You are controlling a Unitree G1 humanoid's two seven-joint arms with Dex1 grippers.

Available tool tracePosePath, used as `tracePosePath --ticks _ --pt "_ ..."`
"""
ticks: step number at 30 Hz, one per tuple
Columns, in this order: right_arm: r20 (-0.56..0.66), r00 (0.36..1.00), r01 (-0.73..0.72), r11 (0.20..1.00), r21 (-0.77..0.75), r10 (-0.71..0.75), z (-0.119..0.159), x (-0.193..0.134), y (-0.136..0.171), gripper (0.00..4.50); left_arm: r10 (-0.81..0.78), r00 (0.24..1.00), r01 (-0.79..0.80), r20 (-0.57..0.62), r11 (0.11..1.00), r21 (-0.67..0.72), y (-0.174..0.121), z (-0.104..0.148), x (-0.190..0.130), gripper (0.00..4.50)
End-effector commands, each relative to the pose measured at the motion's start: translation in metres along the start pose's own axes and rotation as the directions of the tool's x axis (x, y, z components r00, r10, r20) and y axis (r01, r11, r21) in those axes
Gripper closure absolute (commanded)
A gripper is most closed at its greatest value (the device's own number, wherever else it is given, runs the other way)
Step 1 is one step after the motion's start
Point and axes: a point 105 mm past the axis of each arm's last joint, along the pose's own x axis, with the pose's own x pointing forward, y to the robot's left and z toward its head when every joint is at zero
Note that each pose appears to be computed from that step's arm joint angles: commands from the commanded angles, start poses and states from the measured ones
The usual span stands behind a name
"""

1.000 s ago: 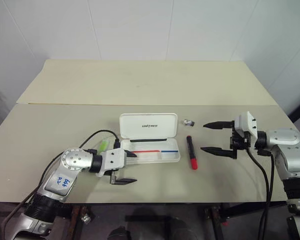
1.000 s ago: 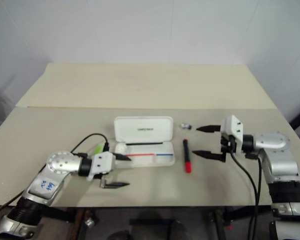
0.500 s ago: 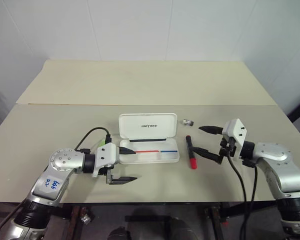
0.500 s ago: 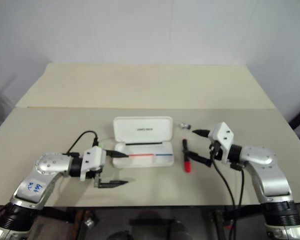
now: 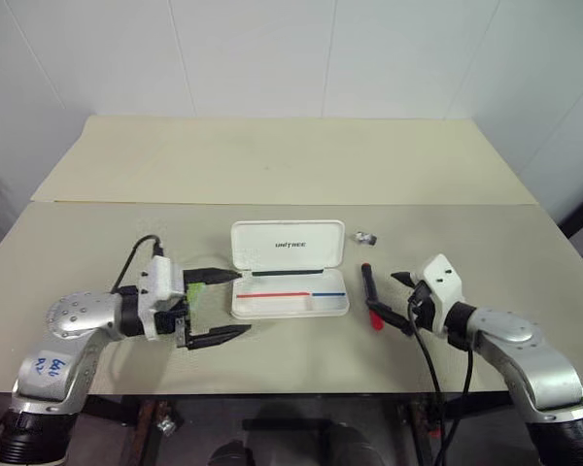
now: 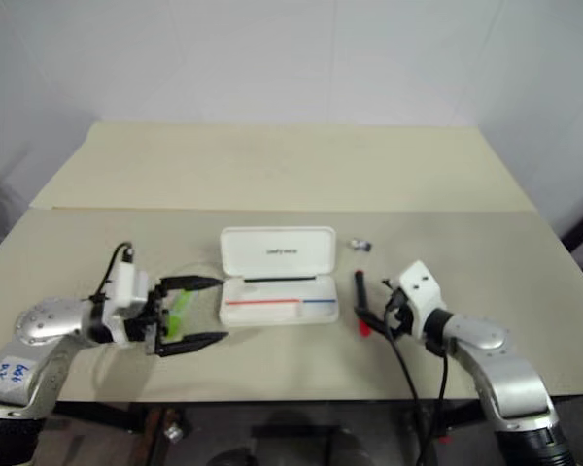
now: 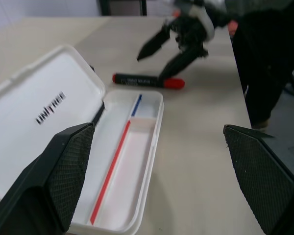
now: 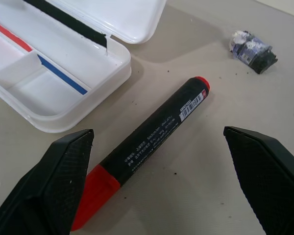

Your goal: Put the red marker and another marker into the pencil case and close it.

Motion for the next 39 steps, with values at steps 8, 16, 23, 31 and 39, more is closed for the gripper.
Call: tracePosePath --ticks 8,16,23,31,39 --pt "-0.03 0.998 0.063 0.998 0.009 -0.063 -0.007 0.013 0.0 0.0 -0.025 0.997 0.025 0.072 1.0 -0.002 -0.014 0.003 -0.029 0.02" --pt "-0.118 0.987 0.116 0.993 0.036 -0.111 -0.027 0.022 -0.006 0.91 -0.004 0.996 0.004 0.088 1.0 0.0 -0.017 0.005 -0.029 0.0" --pt "-0.106 0.984 0.146 0.988 0.041 -0.141 -0.025 0.025 -0.013 3.34 0.013 0.996 -0.013 0.085 1.0 -0.002 -0.018 0.005 -0.032 0.0" --pt "-0.041 0.988 0.149 0.988 0.04 -0.147 -0.011 0.028 -0.016 3.86 0.015 0.997 -0.016 0.08 1.0 0.003 -0.017 0.004 -0.033 0.0" --pt "0.121 0.982 0.139 0.99 0.033 -0.142 0.024 0.022 -0.018 3.86 0.013 0.997 -0.013 0.082 1.0 0.008 -0.014 0.005 -0.031 0.0"
